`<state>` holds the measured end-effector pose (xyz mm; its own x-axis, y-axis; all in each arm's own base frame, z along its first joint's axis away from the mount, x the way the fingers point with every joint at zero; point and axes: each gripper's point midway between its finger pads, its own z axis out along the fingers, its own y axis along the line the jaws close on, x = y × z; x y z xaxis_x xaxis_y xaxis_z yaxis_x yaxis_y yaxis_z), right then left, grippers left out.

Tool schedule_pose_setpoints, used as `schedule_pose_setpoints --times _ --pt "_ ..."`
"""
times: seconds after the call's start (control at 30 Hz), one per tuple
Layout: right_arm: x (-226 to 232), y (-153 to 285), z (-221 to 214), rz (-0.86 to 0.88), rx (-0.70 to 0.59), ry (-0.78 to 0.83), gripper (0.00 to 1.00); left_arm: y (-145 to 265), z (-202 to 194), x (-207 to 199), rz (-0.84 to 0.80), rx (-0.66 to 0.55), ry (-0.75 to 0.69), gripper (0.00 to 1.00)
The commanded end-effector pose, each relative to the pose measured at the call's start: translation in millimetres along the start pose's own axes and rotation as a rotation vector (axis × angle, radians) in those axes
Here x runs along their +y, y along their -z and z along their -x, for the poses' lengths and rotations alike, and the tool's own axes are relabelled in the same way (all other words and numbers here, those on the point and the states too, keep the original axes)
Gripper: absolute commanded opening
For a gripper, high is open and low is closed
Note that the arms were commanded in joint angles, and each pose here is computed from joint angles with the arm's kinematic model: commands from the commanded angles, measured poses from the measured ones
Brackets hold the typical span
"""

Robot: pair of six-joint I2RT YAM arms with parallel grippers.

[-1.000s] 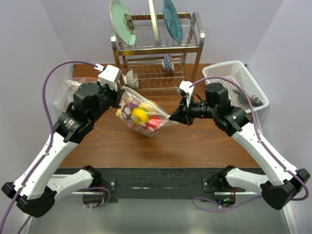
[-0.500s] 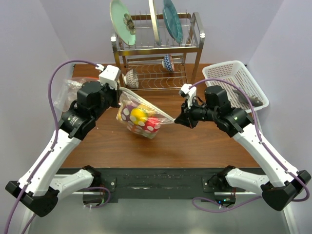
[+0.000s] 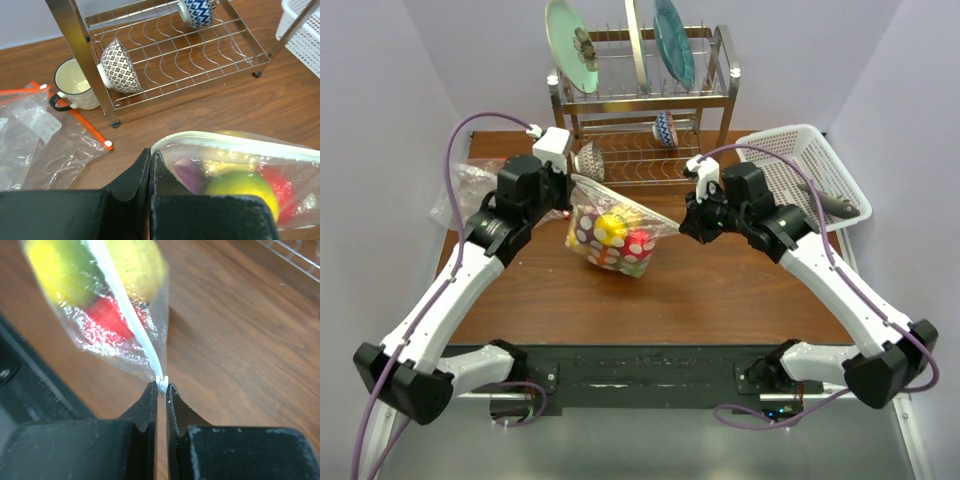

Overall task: Place the food in the zip-top bag and seal the zipper
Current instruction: Place the zipper food storage bag at the center of the board, then reset both arms

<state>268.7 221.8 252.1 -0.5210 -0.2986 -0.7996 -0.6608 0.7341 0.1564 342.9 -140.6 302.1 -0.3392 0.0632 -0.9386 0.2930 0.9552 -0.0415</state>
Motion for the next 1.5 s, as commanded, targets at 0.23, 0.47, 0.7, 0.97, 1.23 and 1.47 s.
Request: schedule_pose_setpoints --times 0.23,0.47,0.7,0.97,1.23,1.47 --pt "-76.3 -84.7 70.7 -0.271 -0.077 -0.071 0.00 -64.6 23.7 19.7 0.038 -0.162 0.230 0.00" --pt "-117.4 -119.1 93.0 -0.323 -0.109 -0.141 0.06 -85.5 8.3 41.5 0.156 -0.210 0.275 0.00" --pt "-124.5 -118.2 110.2 -0.343 -0.136 -0.147 0.48 -91.1 12.1 48.0 0.184 -0.196 0.259 0.52" --pt "-111.6 -61.8 125.9 -0.371 -0.238 -0.187 0.60 -60.7 19.2 40.4 0.141 -0.109 0.182 0.93" --pt "-114.9 13.1 87.6 -0.537 -0.303 -0.343 0.71 7.2 35.6 28.3 0.045 -0.262 0.163 1.00" --pt "-93.0 68.0 44.6 -0.516 -0.348 -0.378 0.78 41.0 7.7 21.6 -0.009 -0.286 0.137 1.00"
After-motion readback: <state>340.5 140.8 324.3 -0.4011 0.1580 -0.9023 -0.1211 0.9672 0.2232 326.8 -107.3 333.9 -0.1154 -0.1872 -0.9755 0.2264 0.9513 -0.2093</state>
